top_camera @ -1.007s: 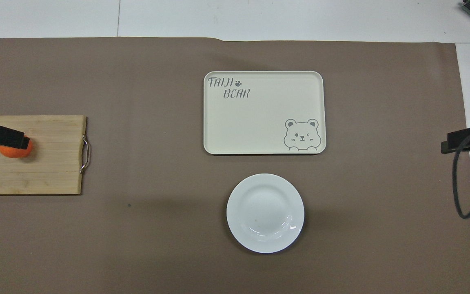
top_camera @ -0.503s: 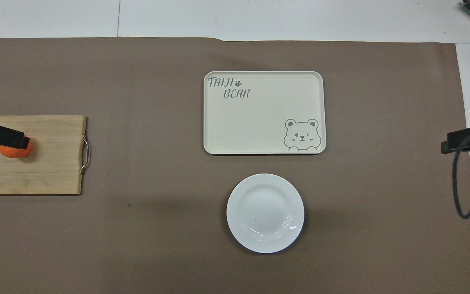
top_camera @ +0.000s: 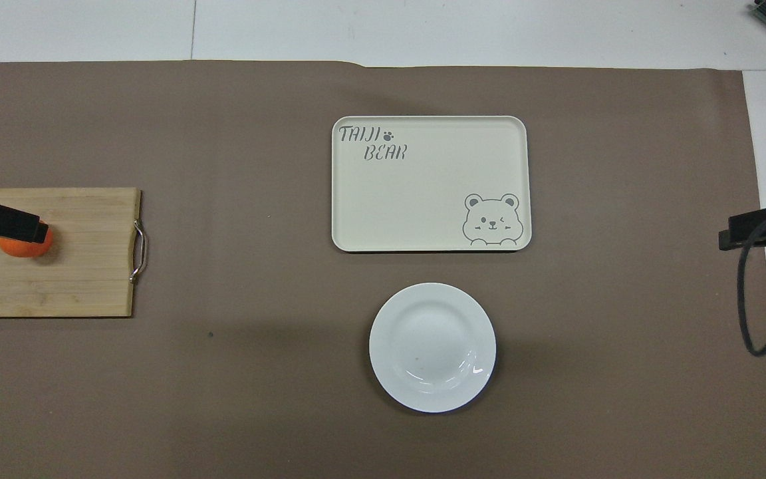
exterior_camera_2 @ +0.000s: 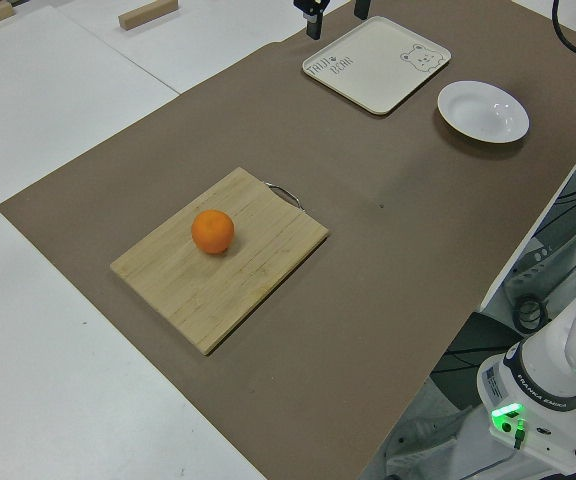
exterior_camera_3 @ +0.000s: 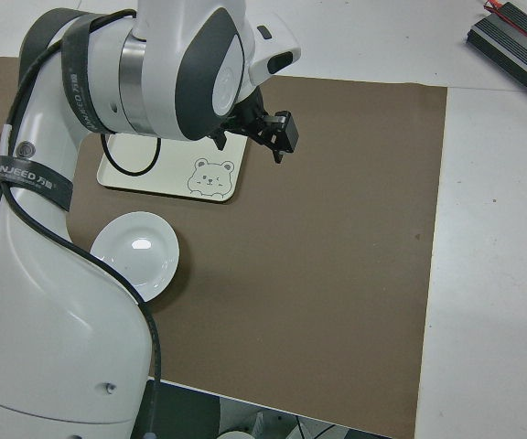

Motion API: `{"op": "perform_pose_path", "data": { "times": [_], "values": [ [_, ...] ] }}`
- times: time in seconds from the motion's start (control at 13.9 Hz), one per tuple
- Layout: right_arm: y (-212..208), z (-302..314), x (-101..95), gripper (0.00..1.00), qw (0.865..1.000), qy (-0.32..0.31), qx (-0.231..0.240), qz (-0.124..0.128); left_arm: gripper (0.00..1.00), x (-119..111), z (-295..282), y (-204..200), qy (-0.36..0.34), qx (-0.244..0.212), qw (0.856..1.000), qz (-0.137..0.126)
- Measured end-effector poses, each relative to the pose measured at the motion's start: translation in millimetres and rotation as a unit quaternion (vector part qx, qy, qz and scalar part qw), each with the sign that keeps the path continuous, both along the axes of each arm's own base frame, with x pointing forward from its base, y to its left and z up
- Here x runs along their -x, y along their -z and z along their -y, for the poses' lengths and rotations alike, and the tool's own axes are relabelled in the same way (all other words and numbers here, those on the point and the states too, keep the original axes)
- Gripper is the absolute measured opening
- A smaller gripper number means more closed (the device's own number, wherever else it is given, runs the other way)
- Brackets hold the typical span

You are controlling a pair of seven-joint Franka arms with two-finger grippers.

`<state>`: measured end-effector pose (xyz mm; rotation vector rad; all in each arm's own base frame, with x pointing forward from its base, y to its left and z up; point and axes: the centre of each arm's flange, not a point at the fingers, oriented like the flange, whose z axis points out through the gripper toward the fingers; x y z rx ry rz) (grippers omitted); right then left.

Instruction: Place orange and plate with both arms

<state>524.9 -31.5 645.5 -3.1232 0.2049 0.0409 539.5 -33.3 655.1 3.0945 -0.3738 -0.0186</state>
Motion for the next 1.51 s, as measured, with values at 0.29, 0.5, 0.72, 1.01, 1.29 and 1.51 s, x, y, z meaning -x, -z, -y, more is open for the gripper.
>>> {"op": "perform_pose_path", "data": {
  "times": [0.29,0.5,0.72,1.01,1.29,1.51],
  "values": [
    [0,0,0.0,1.0,1.0,0.0,0.0,0.0,1.0,0,0,0,0.0,0.0,1.0,0.002],
    [0,0,0.0,1.0,1.0,0.0,0.0,0.0,1.0,-6,0,-5,0.001,0.002,1.0,0.028],
    [0,0,0.0,1.0,1.0,0.0,0.0,0.0,1.0,-12,-14,-6,0.008,0.001,0.999,0.049],
    [0,0,0.0,1.0,1.0,0.0,0.0,0.0,1.0,-28,-54,17,0.012,-0.004,0.998,0.057],
    [0,0,0.0,1.0,1.0,0.0,0.0,0.0,1.0,-59,-96,78,0.026,-0.013,0.997,0.071],
    [0,1,0.0,1.0,1.0,0.001,0.0,0.0,1.0,-76,-148,130,0.048,-0.024,0.996,0.071]
  ]
}}
